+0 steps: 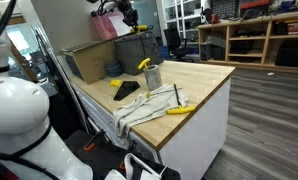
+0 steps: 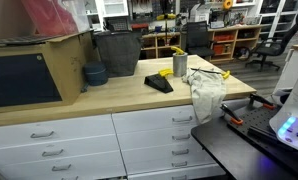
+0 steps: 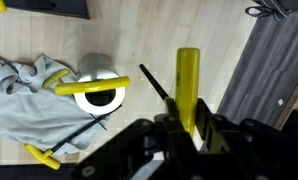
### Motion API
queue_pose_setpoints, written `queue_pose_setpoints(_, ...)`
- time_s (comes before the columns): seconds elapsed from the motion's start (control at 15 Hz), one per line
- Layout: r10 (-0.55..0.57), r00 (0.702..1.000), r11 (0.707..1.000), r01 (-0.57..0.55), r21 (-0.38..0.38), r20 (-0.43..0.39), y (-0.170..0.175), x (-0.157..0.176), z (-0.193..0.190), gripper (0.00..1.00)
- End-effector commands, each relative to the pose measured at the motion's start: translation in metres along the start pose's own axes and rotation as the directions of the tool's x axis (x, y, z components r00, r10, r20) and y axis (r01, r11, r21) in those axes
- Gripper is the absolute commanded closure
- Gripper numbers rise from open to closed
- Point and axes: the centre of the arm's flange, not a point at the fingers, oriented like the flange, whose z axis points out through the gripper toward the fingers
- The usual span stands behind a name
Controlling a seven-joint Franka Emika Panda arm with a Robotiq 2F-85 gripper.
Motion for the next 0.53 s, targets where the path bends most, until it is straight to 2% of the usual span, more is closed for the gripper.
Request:
queue_pose_setpoints(0.0, -0.023, 0.999, 1.000, 0.022, 0.021, 0.038, -0.006, -0.023, 0.005, 0.94)
queue_pose_setpoints(0.47, -0.089, 0.994, 0.996, 0.090, -0.022, 0.056, 0.018, -0.054, 0.034, 0.94)
